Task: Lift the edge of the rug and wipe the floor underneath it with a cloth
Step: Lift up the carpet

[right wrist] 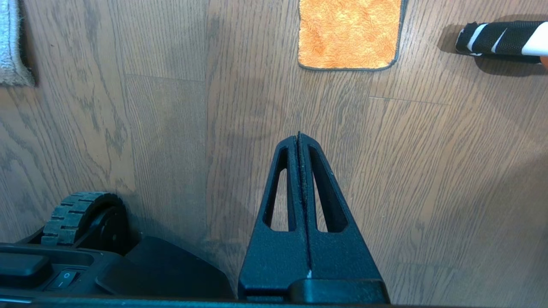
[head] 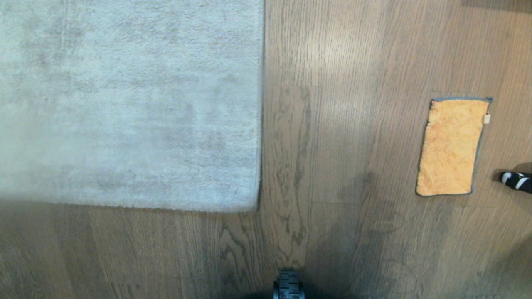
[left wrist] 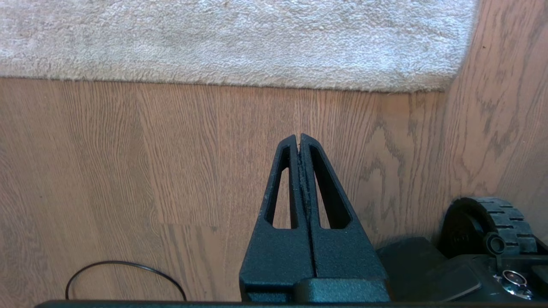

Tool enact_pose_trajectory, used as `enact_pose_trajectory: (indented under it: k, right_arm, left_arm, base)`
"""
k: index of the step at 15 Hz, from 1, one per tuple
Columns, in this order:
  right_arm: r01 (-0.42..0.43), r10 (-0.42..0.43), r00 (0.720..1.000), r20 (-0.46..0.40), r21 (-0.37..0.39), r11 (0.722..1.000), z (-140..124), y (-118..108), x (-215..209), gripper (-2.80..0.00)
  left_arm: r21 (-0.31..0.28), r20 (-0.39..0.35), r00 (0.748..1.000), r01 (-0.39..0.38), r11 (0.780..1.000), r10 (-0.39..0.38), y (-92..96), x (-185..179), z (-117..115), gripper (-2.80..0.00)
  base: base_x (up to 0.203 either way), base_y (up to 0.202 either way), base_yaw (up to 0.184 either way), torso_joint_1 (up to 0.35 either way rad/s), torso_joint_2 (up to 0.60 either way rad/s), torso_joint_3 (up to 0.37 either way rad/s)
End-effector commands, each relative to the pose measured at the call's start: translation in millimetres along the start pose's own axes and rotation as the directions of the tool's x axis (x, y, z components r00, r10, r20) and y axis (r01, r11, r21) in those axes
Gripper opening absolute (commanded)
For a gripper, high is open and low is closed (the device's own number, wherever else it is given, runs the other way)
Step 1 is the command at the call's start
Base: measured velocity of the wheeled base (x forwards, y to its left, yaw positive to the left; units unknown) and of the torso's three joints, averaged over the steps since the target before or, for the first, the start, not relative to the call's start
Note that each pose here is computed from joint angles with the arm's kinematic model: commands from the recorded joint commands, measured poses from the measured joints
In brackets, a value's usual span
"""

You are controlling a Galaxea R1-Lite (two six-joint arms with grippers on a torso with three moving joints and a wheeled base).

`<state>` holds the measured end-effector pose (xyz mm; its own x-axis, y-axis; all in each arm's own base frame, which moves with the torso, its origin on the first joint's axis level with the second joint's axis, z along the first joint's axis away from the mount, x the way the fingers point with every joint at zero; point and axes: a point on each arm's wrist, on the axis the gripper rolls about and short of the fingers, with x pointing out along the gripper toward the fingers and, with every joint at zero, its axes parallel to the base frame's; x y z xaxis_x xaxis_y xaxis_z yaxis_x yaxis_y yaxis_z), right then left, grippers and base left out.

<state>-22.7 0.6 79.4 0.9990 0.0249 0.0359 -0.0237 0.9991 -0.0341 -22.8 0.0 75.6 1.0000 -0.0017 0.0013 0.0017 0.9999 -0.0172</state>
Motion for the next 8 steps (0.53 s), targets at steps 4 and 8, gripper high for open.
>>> enact_pose_trajectory:
  k: [4,8]
  right_arm:
    - [-0.001,0.001,1.000,0.001,-0.001,1.000,0.0,0.0,0.0,-2.80]
    - [-0.001,0.001,1.000,0.001,-0.001,1.000,0.1,0.0,0.0,-2.80]
  left_arm:
    - [-0.001,0.000,1.000,0.000,1.000,0.000,0.0,0.0,0.1,-2.80]
    - [-0.003,-0.001,1.000,0.000,1.000,0.000,0.0,0.0,0.0,-2.80]
  base:
    - [0.000,0.000,0.000,0.000,0.00,0.000]
    - [0.000,0.000,0.000,0.000,0.00,0.000]
